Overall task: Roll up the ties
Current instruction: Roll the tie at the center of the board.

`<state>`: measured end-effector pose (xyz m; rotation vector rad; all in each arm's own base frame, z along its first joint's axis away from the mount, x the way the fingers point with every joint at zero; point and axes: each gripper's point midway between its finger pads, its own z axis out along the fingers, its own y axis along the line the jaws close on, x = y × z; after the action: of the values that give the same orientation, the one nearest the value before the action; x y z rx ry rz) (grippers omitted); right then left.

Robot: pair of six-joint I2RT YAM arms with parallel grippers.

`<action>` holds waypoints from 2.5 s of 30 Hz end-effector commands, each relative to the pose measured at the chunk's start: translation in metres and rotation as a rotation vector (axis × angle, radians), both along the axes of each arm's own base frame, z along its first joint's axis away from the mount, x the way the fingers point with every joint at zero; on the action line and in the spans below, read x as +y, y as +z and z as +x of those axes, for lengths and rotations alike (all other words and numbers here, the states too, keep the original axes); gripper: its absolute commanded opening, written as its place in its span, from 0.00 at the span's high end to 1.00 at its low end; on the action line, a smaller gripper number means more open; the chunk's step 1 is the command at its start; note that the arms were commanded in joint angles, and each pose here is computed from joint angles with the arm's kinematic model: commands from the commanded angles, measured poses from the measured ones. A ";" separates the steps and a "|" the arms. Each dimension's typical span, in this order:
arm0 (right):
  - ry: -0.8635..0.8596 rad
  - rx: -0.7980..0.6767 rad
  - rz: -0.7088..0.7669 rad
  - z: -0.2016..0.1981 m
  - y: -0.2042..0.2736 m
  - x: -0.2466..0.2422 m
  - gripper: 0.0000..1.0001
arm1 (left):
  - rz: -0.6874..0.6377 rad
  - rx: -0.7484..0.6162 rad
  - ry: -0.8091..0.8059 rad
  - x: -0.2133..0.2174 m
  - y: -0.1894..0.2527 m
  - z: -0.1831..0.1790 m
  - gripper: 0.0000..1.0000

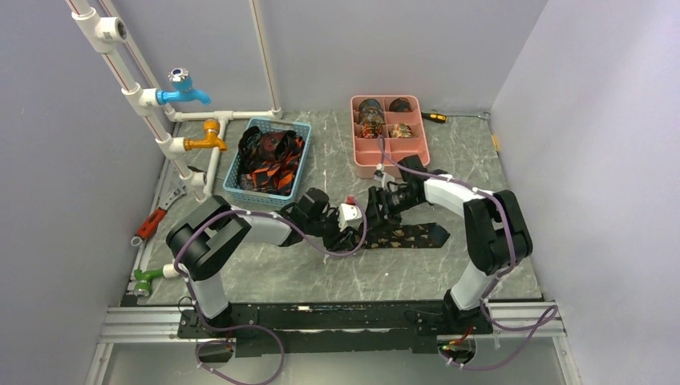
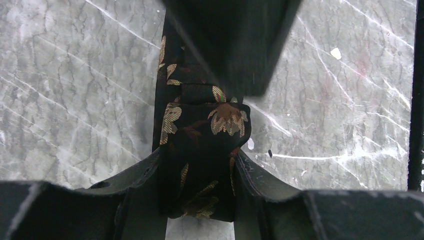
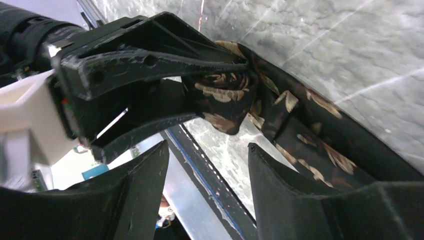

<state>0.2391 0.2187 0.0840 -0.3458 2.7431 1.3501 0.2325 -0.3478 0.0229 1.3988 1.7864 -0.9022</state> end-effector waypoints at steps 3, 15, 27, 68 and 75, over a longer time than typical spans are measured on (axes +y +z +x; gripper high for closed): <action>-0.039 0.016 0.054 0.007 -0.004 0.033 0.43 | 0.234 0.108 0.055 0.040 -0.060 -0.018 0.83; -0.017 0.012 0.004 0.007 -0.034 0.036 0.51 | 0.229 0.103 0.064 0.041 -0.061 -0.018 0.82; 0.030 0.010 -0.070 0.001 -0.053 0.029 1.00 | 0.226 0.093 0.061 0.040 -0.060 -0.017 0.68; 0.071 -0.020 -0.116 0.013 -0.076 -0.017 0.71 | 0.023 -0.148 -0.071 0.007 -0.027 -0.009 0.79; 0.024 -0.033 -0.037 -0.002 -0.015 -0.013 0.37 | 0.195 -0.108 -0.032 0.027 -0.049 -0.016 0.80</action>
<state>0.2428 0.2102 0.0417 -0.3943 2.7893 1.3348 0.2341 -0.3595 0.0230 1.4767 1.5546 -0.7918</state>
